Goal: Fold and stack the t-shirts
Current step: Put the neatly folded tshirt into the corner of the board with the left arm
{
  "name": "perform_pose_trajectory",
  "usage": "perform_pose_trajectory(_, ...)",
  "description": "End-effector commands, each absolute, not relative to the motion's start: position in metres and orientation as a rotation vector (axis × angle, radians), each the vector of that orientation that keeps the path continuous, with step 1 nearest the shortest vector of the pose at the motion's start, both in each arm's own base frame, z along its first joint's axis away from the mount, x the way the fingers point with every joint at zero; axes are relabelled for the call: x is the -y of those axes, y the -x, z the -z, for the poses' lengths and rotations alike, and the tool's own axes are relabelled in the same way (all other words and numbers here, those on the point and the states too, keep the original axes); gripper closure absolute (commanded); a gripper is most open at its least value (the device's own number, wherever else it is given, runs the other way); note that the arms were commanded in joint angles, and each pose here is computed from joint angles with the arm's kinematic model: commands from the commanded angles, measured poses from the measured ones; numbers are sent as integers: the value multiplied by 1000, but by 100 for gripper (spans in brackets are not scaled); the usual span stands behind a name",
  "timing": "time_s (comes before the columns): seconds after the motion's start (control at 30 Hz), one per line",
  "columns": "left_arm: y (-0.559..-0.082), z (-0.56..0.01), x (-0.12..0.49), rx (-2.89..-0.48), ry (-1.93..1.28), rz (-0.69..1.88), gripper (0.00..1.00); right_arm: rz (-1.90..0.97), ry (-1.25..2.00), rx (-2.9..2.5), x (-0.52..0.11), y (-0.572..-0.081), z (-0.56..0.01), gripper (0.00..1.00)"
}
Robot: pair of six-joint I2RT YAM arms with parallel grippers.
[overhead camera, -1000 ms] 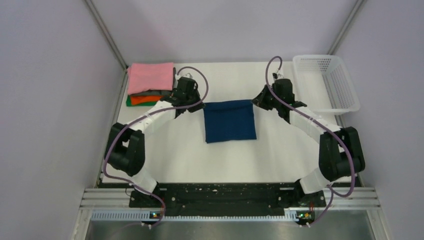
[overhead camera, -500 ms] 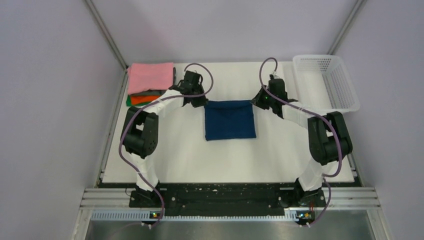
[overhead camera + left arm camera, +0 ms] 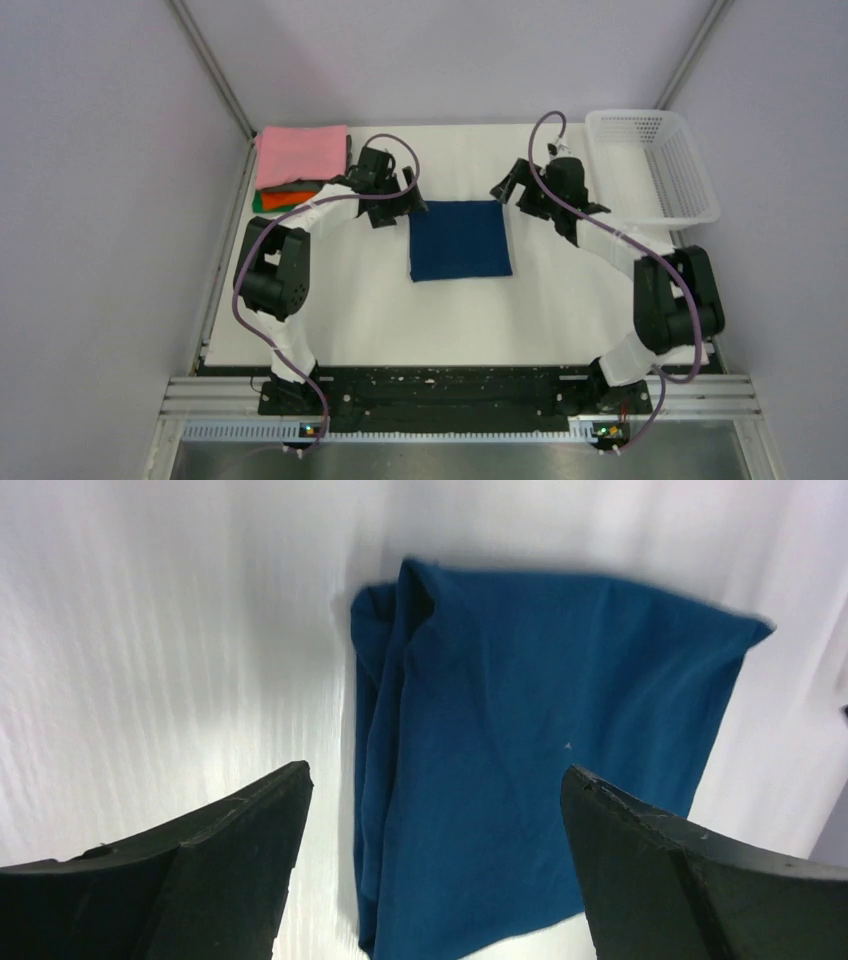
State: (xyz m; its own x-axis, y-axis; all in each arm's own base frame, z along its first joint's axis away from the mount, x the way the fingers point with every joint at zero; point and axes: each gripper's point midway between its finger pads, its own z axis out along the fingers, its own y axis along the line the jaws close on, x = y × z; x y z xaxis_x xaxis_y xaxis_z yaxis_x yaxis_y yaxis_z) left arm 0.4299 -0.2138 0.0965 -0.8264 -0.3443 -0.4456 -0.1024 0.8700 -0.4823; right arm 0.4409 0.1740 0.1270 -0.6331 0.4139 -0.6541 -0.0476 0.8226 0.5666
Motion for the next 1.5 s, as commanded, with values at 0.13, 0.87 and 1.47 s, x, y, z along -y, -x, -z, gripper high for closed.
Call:
perform_pose_trajectory(0.13, -385, -60, 228, -2622, 213, 659, 1, -643, -337, -1955, -126, -380, -175, 1)
perform_pose_trajectory(0.87, -443, -6, 229, -2688, 110, -25, 100, -364, -459, -1644, -40, -280, -244, 1)
perform_pose_trajectory(1.47, -548, -203, 101, -2024, -100, -874, 100, -292, -540, -1559, -18, -273, -248, 1)
